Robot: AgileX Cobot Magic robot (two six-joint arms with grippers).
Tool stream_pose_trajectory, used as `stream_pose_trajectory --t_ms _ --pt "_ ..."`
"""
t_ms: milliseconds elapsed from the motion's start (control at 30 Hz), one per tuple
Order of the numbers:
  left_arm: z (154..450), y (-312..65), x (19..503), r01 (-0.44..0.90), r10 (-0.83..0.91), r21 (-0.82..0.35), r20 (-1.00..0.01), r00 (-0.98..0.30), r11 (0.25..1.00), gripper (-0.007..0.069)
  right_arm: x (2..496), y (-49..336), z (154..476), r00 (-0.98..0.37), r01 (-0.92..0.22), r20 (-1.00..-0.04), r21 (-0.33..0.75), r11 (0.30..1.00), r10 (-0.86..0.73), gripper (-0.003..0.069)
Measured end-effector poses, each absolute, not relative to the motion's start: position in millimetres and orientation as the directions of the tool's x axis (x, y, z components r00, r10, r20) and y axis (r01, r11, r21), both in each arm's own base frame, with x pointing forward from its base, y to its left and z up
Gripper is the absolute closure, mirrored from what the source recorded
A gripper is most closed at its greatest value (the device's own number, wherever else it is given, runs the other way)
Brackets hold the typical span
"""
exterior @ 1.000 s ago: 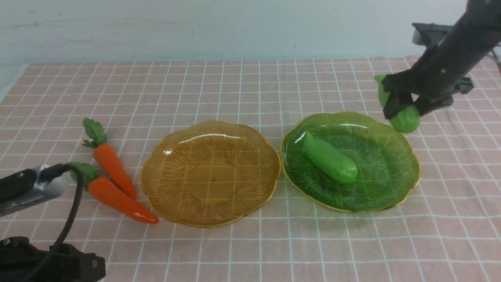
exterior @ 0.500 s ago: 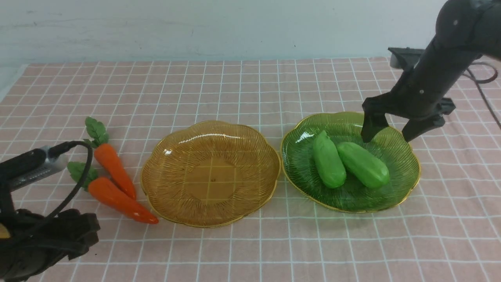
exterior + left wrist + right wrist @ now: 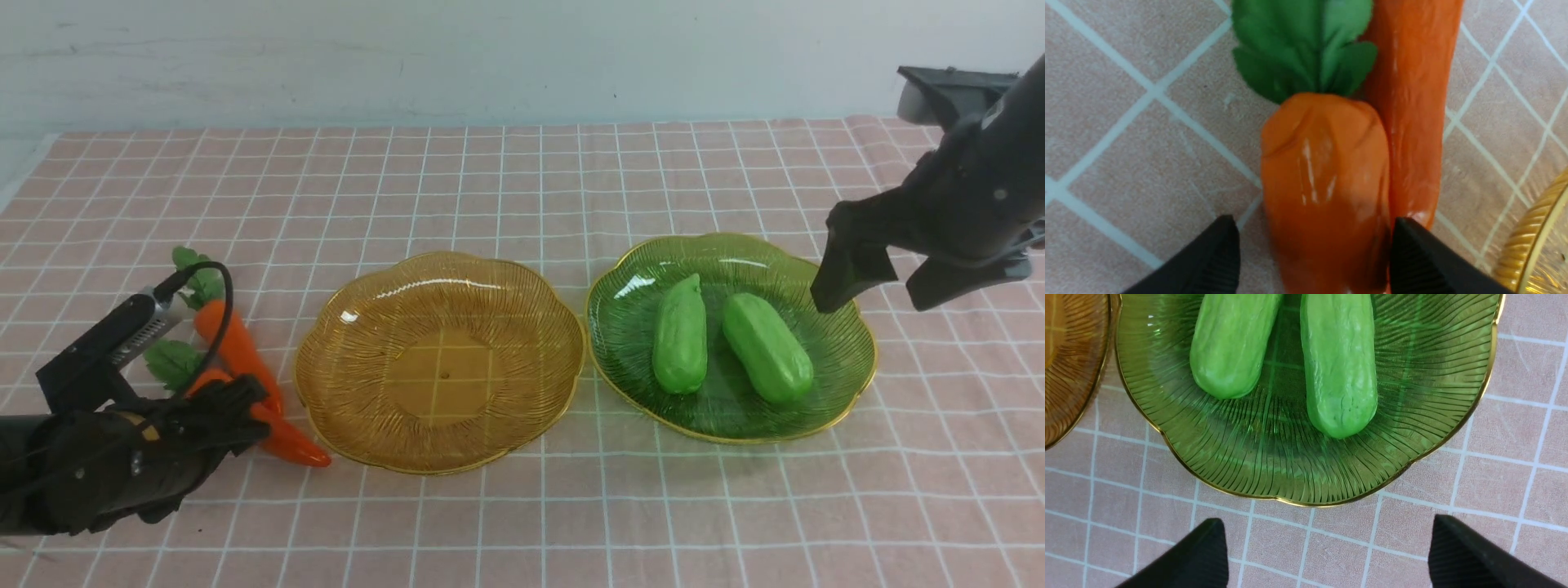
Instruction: Put different types of vegetables on the plate.
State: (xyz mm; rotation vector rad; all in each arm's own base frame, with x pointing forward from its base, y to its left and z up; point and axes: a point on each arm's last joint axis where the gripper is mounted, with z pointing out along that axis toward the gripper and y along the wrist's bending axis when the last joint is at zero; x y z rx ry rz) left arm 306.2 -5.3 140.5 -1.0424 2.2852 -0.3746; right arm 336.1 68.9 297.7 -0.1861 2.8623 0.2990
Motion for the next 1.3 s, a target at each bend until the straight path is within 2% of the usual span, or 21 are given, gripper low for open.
stream_pose_trajectory --t_ms 300,433,533,600,667,733,833,933,1067,1167,1300 --pt "135.0 -5.2 311.9 -0.593 -0.762 -0.480 -0.400 -0.509 0.647 0.0175 336.0 70.2 297.9 -0.960 -0.150 -0.265 0.201 0.968 -0.093 0.0068" --pt "133.9 -4.7 310.9 -0.587 -0.744 -0.456 -0.402 -0.534 0.669 0.0338 336.0 70.3 298.0 -0.960 -0.149 -0.265 0.202 0.968 -0.093 0.0069" --pt "139.8 -5.0 305.9 -0.570 -0.707 -0.417 -0.401 -0.583 0.708 0.0405 335.9 70.4 298.0 -0.960 -0.149 -0.265 0.204 0.968 -0.092 0.0069" --pt "147.0 -5.8 300.2 -0.562 -0.681 -0.385 -0.385 -0.623 0.732 0.0407 335.9 70.4 298.0 -0.960 -0.149 -0.265 0.204 0.968 -0.092 0.0069" --pt "173.1 -7.8 290.1 -0.533 -0.628 -0.335 -0.350 -0.695 0.777 0.0407 335.9 70.4 298.0 -0.960 -0.149 -0.265 0.204 0.968 -0.092 0.0069" --pt "215.6 -10.9 292.9 -0.446 -0.545 -0.321 -0.386 -0.744 0.836 0.0408 335.9 70.4 298.0 -0.960 -0.149 -0.265 0.204 0.968 -0.092 0.0069" --pt "251.3 -26.9 307.0 -0.312 -0.432 -0.318 -0.456 -0.778 0.895 0.0407 335.9 70.4 298.0 -0.960 -0.149 -0.265 0.204 0.968 -0.092 0.0069" --pt "254.7 -45.0 321.7 -0.257 -0.391 -0.329 -0.456 -0.799 0.909 0.0407 335.9 70.4 298.0 -0.959 -0.152 -0.266 0.203 0.967 -0.095 0.0069" --pt "236.0 -65.7 344.3 -0.240 -0.373 -0.338 -0.413 -0.831 0.910 0.0393 335.9 70.4 298.0 -0.959 -0.153 -0.266 0.203 0.967 -0.096 0.0069" --pt "221.1 -75.2 355.2 -0.235 -0.363 -0.339 -0.389 -0.846 0.911 0.0350 335.9 70.4 298.0 -0.959 -0.155 -0.267 0.202 0.967 -0.098 0.0069" --pt "209.8 -76.5 367.5 -0.236 -0.353 -0.325 -0.372 -0.858 0.916 0.0228 335.9 70.4 298.0 -0.959 -0.156 -0.267 0.202 0.967 -0.099 0.0069"
